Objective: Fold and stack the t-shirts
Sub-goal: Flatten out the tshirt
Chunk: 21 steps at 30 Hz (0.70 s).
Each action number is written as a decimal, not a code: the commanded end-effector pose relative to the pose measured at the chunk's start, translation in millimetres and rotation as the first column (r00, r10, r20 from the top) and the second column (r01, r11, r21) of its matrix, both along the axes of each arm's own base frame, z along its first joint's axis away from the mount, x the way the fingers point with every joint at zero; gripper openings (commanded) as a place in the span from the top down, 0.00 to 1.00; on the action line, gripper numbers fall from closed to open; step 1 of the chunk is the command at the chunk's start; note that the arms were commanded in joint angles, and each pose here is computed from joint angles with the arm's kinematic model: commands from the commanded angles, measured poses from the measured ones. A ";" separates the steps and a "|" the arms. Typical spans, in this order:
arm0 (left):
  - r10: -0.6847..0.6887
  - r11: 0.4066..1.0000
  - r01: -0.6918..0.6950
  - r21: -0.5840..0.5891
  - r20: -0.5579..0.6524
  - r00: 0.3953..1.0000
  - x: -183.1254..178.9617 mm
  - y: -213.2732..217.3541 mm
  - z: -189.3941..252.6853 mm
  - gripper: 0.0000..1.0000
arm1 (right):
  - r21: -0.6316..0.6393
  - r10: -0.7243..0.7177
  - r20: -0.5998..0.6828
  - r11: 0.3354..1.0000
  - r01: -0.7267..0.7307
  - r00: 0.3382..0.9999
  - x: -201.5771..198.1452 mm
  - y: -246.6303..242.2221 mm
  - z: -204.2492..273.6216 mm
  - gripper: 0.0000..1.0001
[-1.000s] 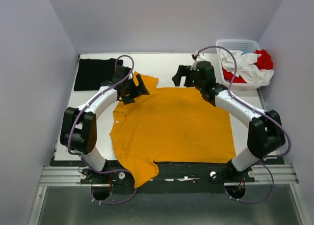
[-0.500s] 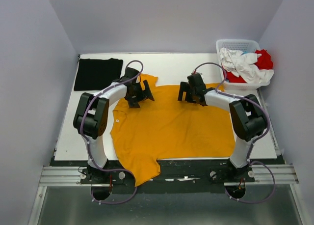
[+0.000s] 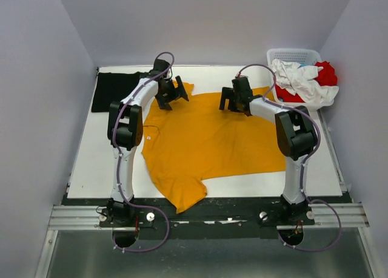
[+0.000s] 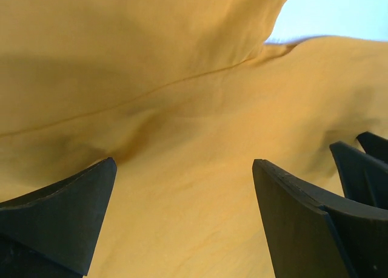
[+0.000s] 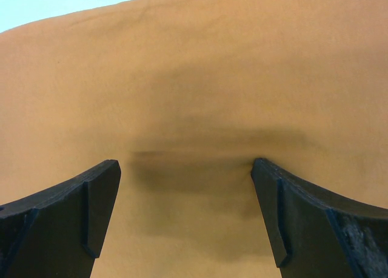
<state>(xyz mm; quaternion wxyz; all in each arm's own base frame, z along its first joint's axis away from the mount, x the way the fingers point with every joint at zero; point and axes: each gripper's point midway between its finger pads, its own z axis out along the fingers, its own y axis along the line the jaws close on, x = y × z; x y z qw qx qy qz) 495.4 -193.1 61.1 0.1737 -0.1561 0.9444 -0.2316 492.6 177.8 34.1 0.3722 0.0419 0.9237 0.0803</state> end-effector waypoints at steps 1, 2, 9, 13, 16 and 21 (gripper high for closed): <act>-0.049 0.999 0.048 0.004 0.015 0.999 15.8 8.9 23.7 0.02 | -0.013 0.061 -0.039 0.998 -0.061 0.997 7.7 -5.1 -7.0 0.00; -0.055 0.998 0.055 -0.003 0.042 0.998 20.2 10.3 33.8 0.01 | -0.025 0.053 -0.013 0.998 -0.054 0.998 12.1 -7.4 5.1 0.00; -0.124 0.992 0.106 0.070 0.329 0.936 -23.3 5.5 142.8 0.01 | 0.068 -0.122 0.224 0.992 0.109 0.967 -18.0 -36.9 121.8 0.00; -0.223 0.974 0.182 0.134 0.435 0.872 -106.1 -17.9 166.0 0.01 | 0.164 -0.249 0.325 0.965 0.205 0.912 -64.8 -64.6 157.4 0.00; -0.304 0.952 0.258 0.162 0.450 0.839 -177.1 -38.1 152.7 0.01 | 0.206 -0.253 0.334 0.960 0.192 0.908 -102.0 -72.8 152.6 0.00; -0.396 0.898 0.298 0.323 0.299 0.868 -281.2 -36.8 99.6 0.02 | 0.221 -0.284 0.303 0.950 0.222 0.910 -143.0 -87.4 146.3 0.00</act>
